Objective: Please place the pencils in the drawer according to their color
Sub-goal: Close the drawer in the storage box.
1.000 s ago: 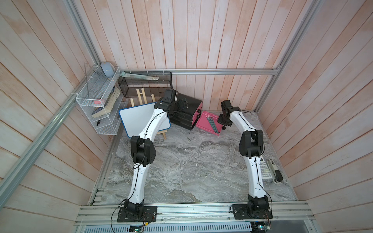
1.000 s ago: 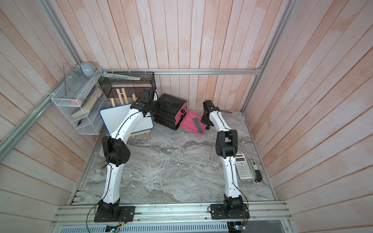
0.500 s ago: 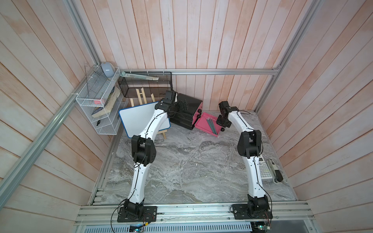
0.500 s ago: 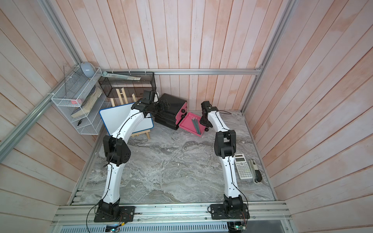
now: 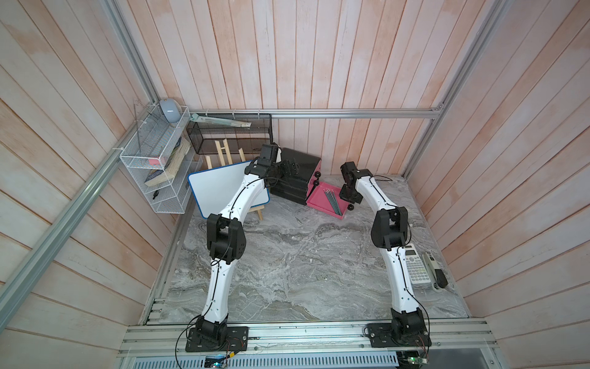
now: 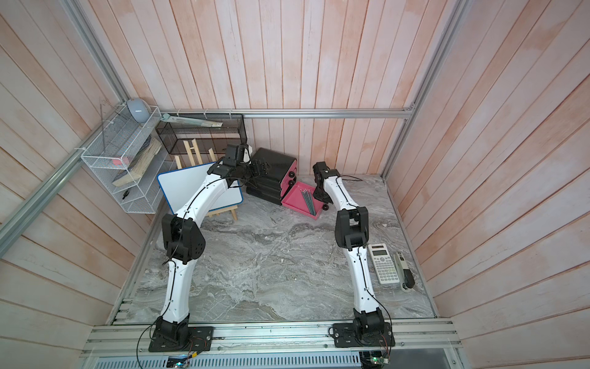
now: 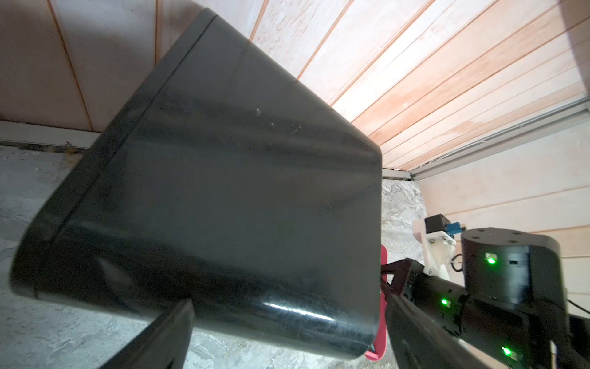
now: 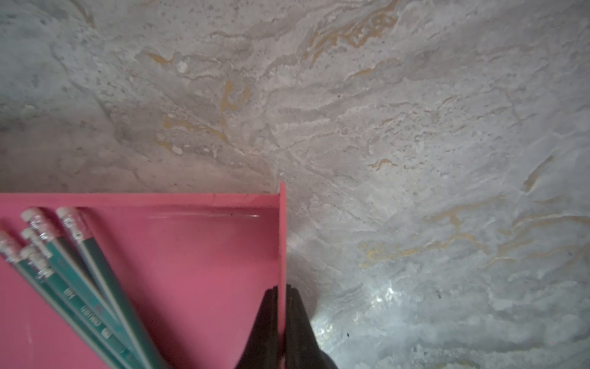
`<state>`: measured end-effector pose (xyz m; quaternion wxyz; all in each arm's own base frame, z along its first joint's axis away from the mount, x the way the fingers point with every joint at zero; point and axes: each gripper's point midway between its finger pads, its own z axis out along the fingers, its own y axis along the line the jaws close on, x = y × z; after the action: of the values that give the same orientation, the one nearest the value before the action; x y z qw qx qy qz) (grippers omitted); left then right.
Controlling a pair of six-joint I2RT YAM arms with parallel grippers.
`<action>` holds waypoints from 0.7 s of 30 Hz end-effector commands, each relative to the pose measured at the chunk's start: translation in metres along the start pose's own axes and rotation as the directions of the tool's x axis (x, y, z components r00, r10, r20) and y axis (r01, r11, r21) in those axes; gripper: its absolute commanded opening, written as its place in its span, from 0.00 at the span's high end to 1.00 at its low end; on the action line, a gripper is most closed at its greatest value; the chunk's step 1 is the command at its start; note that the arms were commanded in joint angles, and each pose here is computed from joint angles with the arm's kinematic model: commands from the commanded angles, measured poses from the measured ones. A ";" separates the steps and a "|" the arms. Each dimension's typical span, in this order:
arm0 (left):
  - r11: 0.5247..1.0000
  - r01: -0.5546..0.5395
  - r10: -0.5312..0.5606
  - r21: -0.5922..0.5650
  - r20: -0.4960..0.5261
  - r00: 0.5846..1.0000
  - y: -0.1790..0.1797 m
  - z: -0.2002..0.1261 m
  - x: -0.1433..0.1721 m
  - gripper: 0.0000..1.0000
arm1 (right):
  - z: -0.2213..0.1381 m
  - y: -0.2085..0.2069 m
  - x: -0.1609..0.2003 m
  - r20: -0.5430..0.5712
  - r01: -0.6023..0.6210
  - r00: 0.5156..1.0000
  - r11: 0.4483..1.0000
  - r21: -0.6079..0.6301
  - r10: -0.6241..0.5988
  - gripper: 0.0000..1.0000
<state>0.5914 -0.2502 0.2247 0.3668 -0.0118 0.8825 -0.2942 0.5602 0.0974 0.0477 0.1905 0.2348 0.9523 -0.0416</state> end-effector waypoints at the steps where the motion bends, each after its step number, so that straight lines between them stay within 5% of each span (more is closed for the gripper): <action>1: 1.000 -0.004 0.006 0.023 -0.074 0.997 0.005 0.021 0.029 0.00 | -0.006 0.002 -0.006 0.030 -0.021 0.999 1.000 0.008 0.021 1.00; 21: 0.997 -0.004 0.013 0.073 -0.117 0.993 0.005 0.025 0.047 0.00 | -0.013 0.025 -0.024 0.084 -0.018 0.996 0.997 -0.080 0.025 1.00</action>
<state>0.5832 -0.2618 0.2235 0.3606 0.0135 0.8733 -0.3273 0.5781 0.0978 0.0708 0.2306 0.2455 0.9411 -0.0308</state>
